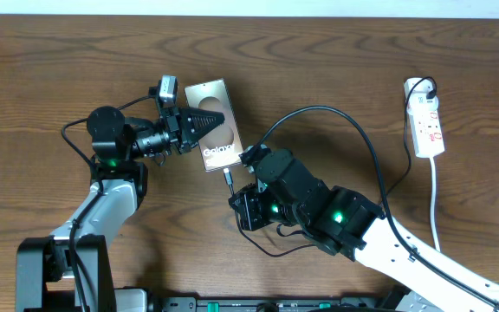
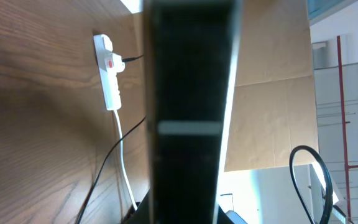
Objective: Plug charger to phone and switch on socket
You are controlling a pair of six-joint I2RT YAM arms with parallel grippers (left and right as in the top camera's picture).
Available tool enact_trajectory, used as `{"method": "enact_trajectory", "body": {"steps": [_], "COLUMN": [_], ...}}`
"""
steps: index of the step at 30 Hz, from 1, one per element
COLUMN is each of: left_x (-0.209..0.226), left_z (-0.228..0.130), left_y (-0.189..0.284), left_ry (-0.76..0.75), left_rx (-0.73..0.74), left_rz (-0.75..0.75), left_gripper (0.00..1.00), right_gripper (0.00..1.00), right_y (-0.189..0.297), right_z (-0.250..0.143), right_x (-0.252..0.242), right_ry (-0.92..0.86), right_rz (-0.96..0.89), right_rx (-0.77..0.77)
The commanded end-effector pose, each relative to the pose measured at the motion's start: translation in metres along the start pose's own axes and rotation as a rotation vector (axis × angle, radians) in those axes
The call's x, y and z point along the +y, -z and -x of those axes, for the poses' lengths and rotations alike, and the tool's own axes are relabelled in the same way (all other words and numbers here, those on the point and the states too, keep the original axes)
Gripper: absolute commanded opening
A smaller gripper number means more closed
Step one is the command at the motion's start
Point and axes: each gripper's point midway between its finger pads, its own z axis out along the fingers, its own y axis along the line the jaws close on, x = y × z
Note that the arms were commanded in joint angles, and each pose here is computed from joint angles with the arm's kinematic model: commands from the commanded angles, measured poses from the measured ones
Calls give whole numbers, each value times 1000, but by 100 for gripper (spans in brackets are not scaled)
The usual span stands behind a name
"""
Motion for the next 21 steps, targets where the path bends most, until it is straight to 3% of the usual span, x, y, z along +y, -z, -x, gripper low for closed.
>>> {"method": "enact_trajectory", "body": {"steps": [1, 21], "left_x": [-11, -11], "left_z": [1, -1], "left_y": [0, 0], "left_ry": [-39, -45], "left_rx": [15, 23], "left_rz": [-14, -15], "left_gripper": [7, 7], "right_gripper": [1, 1], "right_y": [0, 0], "right_z": [-2, 2], "right_x": [1, -1], "right_ry": [-12, -78], "right_rz": [5, -10], "right_rx": [6, -16]}}
